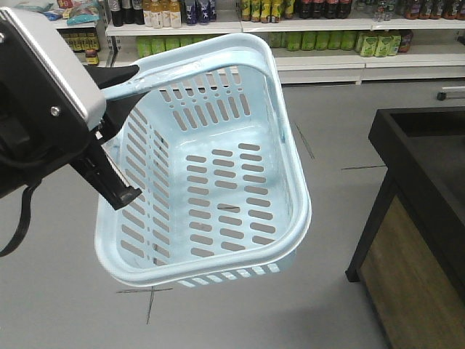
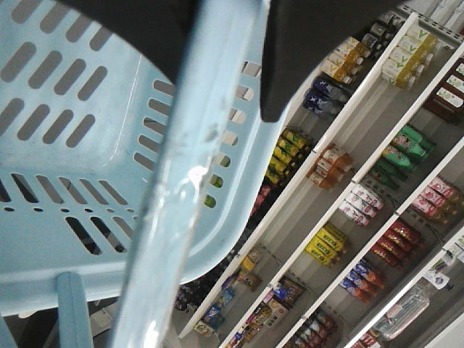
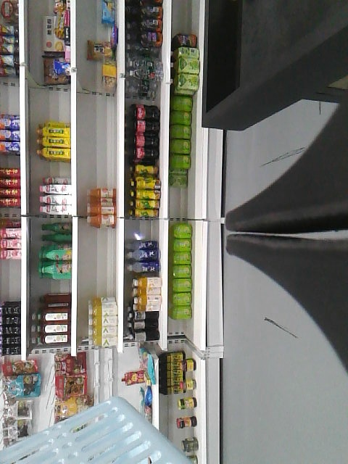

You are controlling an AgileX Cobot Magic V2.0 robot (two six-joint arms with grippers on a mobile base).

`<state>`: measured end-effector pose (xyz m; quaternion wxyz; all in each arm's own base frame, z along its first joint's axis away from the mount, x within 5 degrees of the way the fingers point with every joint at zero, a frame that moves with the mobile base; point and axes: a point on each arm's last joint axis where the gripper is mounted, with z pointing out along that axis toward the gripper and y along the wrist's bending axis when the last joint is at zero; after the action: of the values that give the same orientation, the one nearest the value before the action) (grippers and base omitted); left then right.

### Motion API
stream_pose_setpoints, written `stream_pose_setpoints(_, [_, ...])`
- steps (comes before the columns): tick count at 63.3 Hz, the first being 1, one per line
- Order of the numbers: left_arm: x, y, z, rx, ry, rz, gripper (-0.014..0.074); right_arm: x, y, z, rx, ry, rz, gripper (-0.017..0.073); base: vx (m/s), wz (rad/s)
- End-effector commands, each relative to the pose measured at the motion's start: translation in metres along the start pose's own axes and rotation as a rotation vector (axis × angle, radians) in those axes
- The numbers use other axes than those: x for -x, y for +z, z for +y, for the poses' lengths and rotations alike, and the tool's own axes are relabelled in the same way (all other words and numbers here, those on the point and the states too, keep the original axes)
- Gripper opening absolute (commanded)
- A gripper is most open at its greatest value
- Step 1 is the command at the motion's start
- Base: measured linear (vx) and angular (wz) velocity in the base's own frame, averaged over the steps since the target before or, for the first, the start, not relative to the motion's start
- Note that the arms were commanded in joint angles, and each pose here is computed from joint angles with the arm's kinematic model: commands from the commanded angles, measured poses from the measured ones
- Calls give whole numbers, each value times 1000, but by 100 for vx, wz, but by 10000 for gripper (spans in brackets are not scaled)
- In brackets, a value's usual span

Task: Pick three apples into basket with both arms
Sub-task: 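Drive the base along the aisle carrying the basket in the left gripper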

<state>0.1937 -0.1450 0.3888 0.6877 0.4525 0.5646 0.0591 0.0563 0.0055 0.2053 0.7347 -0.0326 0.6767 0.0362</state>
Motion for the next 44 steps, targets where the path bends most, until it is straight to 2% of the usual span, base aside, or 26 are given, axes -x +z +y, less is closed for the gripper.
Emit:
stream_pose_setpoints(1, [11,-7,13,59,-19,-30,-7,3,-1,0,1,-14,-70,-9,8,-2])
stream_pose_setpoints(44, [11,-7,13,59,-19,-30,-7,3,-1,0,1,-14,-70,-9,9,1])
